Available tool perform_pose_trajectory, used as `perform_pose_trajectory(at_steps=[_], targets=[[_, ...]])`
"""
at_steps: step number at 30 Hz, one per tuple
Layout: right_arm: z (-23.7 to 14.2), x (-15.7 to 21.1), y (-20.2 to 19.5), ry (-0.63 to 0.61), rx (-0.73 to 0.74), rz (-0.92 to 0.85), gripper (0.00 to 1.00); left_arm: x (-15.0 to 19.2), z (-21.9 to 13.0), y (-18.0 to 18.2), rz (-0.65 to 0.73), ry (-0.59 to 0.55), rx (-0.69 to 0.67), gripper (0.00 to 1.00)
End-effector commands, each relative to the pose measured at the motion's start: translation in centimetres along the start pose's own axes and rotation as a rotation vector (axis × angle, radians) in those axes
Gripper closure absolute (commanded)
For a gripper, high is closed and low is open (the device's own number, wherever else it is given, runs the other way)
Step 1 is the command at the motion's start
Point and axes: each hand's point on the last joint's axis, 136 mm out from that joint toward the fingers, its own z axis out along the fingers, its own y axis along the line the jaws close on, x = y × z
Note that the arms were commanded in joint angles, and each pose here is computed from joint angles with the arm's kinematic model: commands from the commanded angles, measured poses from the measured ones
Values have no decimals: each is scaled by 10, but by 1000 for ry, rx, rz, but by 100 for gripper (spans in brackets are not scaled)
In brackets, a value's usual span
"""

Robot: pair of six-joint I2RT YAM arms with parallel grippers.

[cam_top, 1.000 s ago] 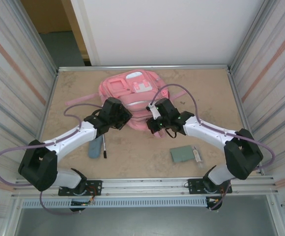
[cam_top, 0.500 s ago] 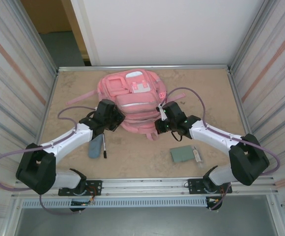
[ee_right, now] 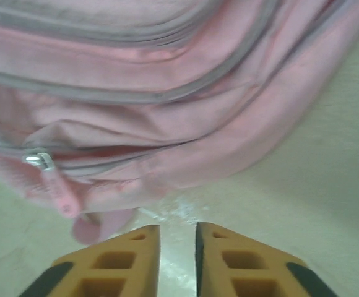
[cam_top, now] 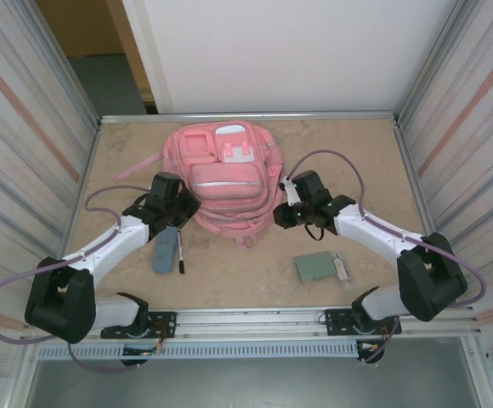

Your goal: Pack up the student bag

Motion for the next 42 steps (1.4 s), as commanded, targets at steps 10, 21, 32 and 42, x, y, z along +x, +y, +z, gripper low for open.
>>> perform_pose_trajectory(at_steps=[10,21,32,42], targets=[[24,0,59,156,-202,-41,55,5,-6,-2,48,20,45,100],[44,17,68,256,-245,-11,53,7,-10,-5,66,35,58,100],[53,32,84,328,-253,-52,56,10,-5,3,50,40,47,100],[66,46,76,382,-153,-69,60,12,-6,5,56,48,43,100]])
